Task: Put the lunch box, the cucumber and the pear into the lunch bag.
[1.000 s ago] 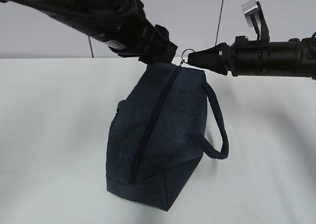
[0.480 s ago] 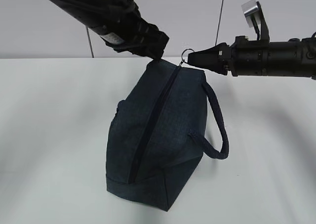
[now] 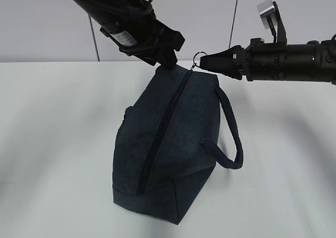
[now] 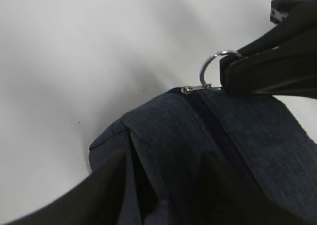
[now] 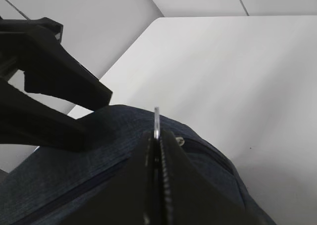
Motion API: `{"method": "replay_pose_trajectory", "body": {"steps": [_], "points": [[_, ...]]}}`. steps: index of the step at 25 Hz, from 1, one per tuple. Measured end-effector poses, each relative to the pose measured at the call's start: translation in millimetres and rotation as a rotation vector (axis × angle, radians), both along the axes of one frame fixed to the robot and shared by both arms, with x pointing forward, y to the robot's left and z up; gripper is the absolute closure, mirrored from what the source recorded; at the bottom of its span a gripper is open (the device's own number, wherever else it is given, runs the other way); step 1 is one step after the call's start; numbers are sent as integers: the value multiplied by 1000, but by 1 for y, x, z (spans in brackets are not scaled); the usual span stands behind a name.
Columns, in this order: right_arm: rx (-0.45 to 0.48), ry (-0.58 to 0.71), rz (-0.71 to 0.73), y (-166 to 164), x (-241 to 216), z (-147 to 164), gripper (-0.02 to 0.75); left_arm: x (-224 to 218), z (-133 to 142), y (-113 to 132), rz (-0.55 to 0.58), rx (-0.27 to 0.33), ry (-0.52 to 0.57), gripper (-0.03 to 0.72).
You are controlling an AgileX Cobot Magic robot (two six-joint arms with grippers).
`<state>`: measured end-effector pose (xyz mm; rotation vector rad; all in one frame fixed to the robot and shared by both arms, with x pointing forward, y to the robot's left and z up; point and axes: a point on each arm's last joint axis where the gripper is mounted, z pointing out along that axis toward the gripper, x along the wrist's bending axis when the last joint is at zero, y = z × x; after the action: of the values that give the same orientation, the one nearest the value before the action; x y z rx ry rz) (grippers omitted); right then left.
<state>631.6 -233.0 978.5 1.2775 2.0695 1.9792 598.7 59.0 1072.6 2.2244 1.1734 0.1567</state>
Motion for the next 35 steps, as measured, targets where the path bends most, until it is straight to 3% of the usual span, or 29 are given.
{"method": "replay_pose_trajectory", "body": {"steps": [7, 12, 17, 22, 35], "points": [[0, 0, 0, 0, 0, 0, 738, 3, -1, -3, -13, 9, 37, 409], [0, 0, 0, 0, 0, 0, 738, 2, -1, -3, -18, 10, 43, 508], [5, 1, -4, 0, 0, 0, 738, 2, -1, -3, -38, 18, 32, 547], [9, 0, -2, 0, 0, 1, 738, 1, -2, -4, -67, 32, 22, 635], [14, -1, 3, 0, 0, 1, 738, 1, -2, -4, -82, 33, 19, 657]]}}
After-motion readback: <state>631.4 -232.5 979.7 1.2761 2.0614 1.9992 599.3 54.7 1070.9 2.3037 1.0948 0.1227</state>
